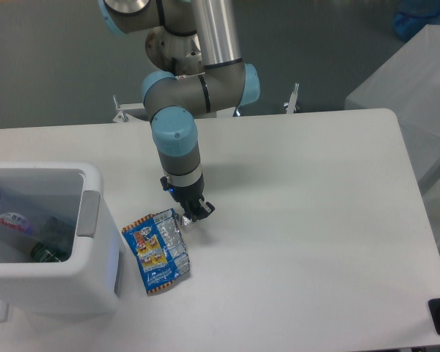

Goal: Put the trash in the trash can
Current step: 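Lower the gripper onto the wrapper's edge and pinch it, then lift the blue wrapper up from the table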

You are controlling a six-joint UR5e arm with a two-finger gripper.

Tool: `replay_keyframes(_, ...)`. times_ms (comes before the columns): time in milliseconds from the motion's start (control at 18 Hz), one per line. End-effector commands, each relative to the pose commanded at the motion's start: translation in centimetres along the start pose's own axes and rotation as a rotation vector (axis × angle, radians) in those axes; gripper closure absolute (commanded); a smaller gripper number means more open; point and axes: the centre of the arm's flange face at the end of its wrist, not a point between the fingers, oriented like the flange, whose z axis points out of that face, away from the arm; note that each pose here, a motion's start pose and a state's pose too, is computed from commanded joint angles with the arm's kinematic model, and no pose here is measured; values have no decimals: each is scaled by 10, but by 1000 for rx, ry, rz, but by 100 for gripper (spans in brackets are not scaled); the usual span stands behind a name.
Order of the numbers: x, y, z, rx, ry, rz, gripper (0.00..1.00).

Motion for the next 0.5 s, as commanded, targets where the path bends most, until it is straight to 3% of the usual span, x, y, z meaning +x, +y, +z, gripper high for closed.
replay_keyframes(333, -26, 13, -10, 14, -26, -57, 100)
replay_keyframes(500, -50, 10, -40, 56, -86, -181, 100)
